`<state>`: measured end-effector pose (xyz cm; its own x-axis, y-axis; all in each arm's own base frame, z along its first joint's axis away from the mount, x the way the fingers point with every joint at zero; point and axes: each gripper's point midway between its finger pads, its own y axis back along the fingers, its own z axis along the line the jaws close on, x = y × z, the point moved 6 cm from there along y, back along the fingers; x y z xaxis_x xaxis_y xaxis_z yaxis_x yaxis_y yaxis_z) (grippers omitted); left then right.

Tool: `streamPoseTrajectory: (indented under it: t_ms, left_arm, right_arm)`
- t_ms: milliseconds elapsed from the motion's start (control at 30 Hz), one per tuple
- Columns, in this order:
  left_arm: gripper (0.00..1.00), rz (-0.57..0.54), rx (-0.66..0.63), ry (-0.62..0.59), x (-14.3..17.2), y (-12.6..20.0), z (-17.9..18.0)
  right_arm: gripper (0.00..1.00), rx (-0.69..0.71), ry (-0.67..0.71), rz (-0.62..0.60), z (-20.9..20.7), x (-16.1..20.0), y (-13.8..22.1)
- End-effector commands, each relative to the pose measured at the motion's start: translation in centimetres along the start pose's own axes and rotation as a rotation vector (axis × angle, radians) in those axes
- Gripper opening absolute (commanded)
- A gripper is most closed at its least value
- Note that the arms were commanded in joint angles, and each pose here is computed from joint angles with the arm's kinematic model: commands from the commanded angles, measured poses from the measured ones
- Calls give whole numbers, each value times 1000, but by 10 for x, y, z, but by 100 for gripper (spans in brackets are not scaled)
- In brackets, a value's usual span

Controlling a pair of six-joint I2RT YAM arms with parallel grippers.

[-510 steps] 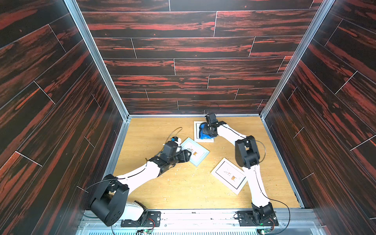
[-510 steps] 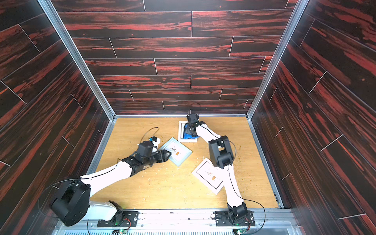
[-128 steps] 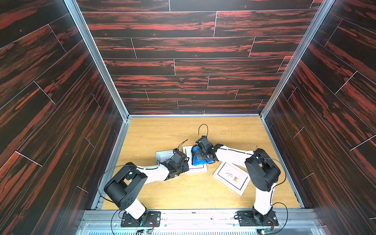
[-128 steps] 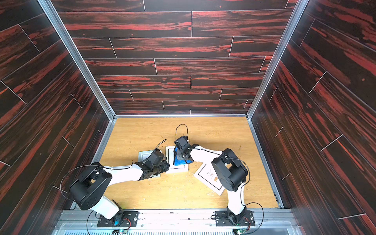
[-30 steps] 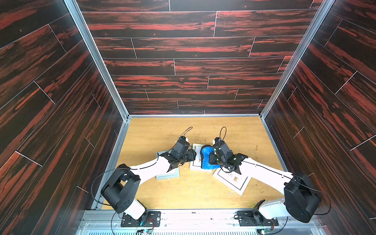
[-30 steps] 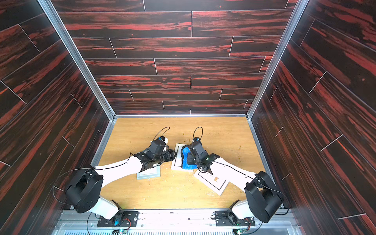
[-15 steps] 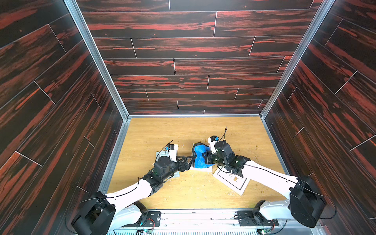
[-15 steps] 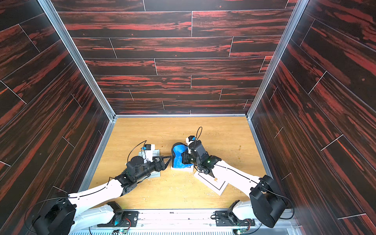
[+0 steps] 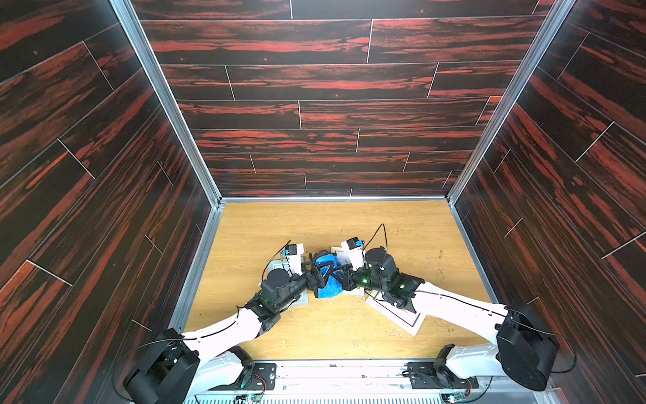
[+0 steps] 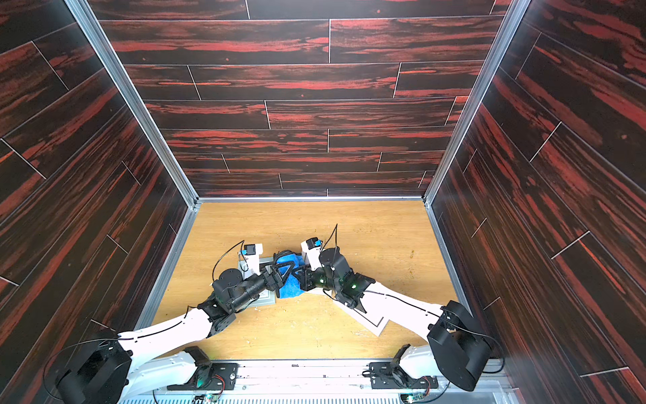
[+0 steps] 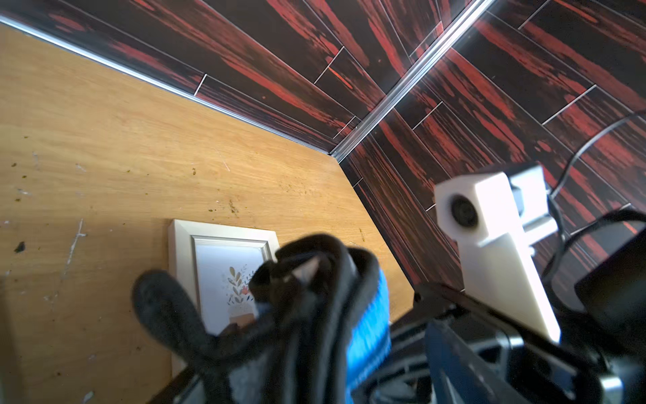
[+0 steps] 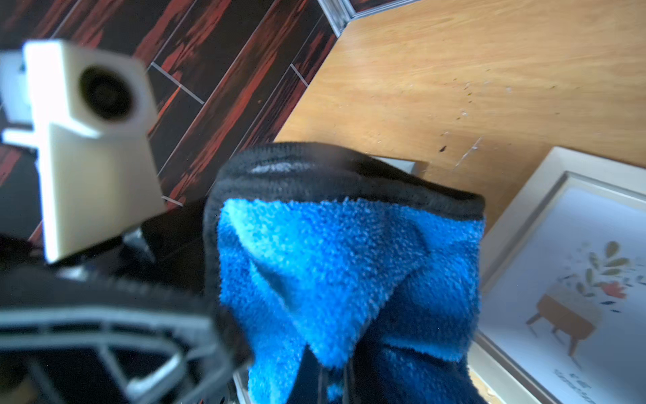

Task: Wipe the picture frame with a cloth
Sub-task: Adjust the cleaning item, then wipe the dirt from the picture frame.

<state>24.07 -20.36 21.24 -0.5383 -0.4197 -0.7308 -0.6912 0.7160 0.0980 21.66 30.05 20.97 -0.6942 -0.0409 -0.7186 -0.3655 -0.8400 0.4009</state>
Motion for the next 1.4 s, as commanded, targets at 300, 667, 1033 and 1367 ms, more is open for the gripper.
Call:
streamPoseTrajectory:
  t_ms: [300,667,1033,1367]
  left_arm:
    - [45,56,123,21,-1,-10,-16]
    - [0,38,-224,-18,-22,-2,23]
    - [0,128,-496,-145,-51,-18,48]
    - [0,259,-543,-140,-44,-87,74]
  right_arm:
    - [0,-99,108,-115,28,-20,3]
    - [45,162,103,-101,2,-23,8]
    - [56,621,-84,38,-100,0,16]
    - [54,754,-212,191,-160,36,-7]
